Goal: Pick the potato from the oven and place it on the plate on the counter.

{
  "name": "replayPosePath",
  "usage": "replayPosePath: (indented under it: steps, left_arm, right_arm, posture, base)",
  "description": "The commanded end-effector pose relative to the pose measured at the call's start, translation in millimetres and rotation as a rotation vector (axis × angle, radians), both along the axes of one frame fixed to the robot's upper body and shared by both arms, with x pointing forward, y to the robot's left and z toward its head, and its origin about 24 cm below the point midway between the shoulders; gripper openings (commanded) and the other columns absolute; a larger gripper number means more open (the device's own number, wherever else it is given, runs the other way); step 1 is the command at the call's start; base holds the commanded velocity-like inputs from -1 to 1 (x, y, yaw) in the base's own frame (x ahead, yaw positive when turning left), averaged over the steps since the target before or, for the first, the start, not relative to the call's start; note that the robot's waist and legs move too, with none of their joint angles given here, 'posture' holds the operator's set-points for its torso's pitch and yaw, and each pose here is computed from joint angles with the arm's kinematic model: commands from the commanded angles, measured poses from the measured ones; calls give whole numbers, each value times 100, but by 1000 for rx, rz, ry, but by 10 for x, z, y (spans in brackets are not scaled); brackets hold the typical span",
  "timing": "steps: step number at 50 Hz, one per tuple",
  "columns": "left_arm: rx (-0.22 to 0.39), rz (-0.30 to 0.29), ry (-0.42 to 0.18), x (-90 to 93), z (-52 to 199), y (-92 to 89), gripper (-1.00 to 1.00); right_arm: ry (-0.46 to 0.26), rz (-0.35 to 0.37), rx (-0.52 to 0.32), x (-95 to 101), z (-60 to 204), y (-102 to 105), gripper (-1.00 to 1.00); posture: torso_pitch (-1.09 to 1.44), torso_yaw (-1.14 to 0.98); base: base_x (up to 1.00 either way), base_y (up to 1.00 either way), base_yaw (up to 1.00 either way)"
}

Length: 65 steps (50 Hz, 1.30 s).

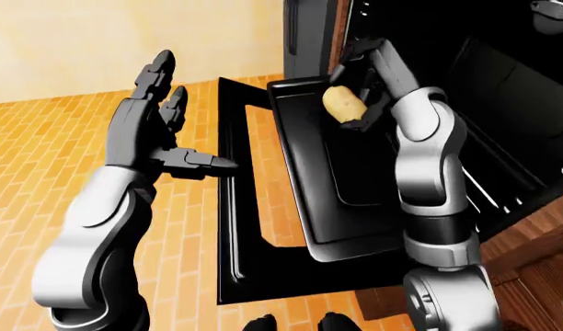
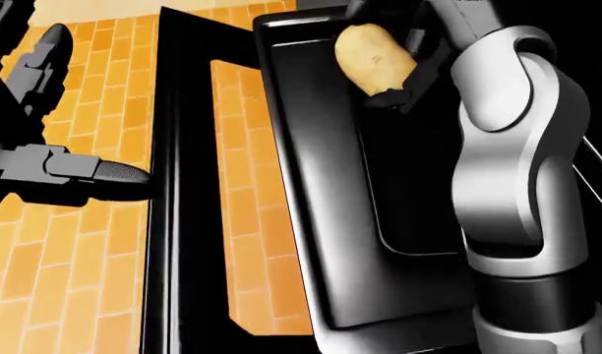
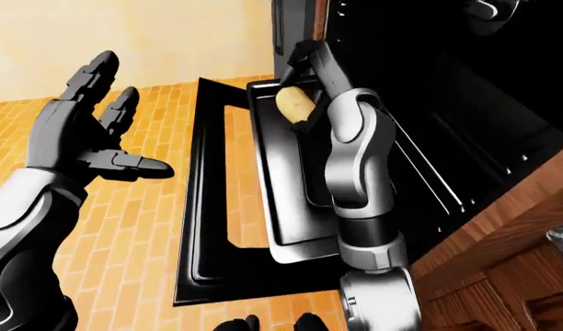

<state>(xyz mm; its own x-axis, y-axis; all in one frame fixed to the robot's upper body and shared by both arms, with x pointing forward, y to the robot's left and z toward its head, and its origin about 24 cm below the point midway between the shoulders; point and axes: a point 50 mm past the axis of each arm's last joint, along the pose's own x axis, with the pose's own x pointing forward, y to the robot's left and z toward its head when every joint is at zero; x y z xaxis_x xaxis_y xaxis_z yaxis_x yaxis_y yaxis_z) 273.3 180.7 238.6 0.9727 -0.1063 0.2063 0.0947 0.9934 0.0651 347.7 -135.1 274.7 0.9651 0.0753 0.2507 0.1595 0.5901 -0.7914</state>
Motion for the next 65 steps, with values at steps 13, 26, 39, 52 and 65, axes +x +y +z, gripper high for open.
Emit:
replayPosePath:
  steps: [13, 26, 39, 52, 65]
  left_arm:
    - [10, -14, -81, -41, 133, -31, 100]
    - [12, -14, -81, -39, 121, -31, 100]
    - [16, -19, -83, -55, 140, -52, 100]
    - [18, -24, -83, -58, 133, -79, 100]
    - [23, -29, -89, -85, 164, -102, 100]
  right_arm:
    - [-100, 7, 15, -119, 236, 2, -100]
    - [-115, 36, 24, -136, 233, 38, -100]
    - [-146, 50, 37, -219, 304, 21, -100]
    - [-161, 49, 56, -245, 391, -22, -100]
    - [-172, 40, 59, -269, 490, -67, -100]
  posture:
    - [140, 0]
    - [140, 0]
    - [140, 0]
    - [140, 0]
    - [140, 0]
  base:
    - [-62, -26, 0]
    - [-46, -12, 0]
    - [0, -3, -92]
    - [0, 0, -100]
    - [0, -6, -92]
